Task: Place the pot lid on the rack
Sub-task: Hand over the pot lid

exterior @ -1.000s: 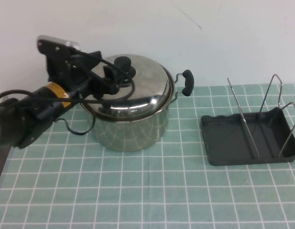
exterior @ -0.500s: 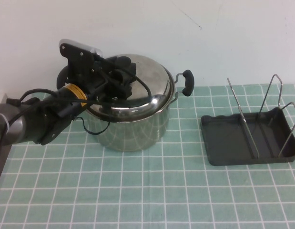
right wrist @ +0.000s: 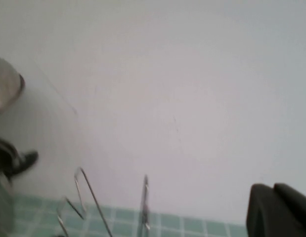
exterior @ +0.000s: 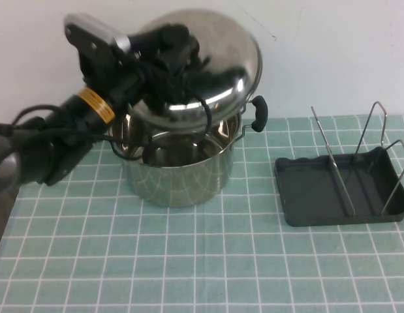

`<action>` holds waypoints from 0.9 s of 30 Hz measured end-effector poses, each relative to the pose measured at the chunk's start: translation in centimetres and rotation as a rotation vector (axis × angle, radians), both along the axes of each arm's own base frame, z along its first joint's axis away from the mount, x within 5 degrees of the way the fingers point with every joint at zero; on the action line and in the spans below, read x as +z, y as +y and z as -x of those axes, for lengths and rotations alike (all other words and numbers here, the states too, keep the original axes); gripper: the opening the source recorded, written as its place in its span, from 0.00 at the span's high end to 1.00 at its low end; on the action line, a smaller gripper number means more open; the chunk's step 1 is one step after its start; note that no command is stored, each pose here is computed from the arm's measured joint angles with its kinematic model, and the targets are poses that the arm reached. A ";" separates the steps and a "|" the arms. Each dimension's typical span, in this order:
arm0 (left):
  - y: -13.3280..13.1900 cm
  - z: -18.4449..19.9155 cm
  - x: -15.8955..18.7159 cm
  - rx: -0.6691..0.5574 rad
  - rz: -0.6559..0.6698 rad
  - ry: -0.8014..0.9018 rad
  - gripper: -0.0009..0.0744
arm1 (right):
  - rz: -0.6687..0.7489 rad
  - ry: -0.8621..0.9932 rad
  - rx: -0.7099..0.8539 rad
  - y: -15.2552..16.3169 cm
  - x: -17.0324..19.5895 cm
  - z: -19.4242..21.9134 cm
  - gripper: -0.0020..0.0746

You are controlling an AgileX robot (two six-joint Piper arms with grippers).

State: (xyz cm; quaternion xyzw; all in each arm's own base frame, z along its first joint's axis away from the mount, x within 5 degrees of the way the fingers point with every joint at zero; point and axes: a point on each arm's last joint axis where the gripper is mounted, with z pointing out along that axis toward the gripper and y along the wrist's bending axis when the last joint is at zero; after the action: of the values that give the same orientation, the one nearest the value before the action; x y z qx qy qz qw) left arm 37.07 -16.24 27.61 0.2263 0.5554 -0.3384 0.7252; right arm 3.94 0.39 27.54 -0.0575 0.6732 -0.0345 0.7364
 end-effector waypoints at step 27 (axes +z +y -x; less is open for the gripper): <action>-12.0 20.7 14.0 -0.665 0.399 -0.155 0.54 | -0.585 -0.039 0.829 5.6 10.1 4.9 0.26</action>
State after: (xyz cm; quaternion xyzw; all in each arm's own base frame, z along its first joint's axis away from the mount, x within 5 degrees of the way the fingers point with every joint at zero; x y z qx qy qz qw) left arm 16.42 -28.28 41.63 0.2733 0.3184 -0.6382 0.6455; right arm -0.95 6.03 37.68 -0.1104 0.5615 0.4497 0.6858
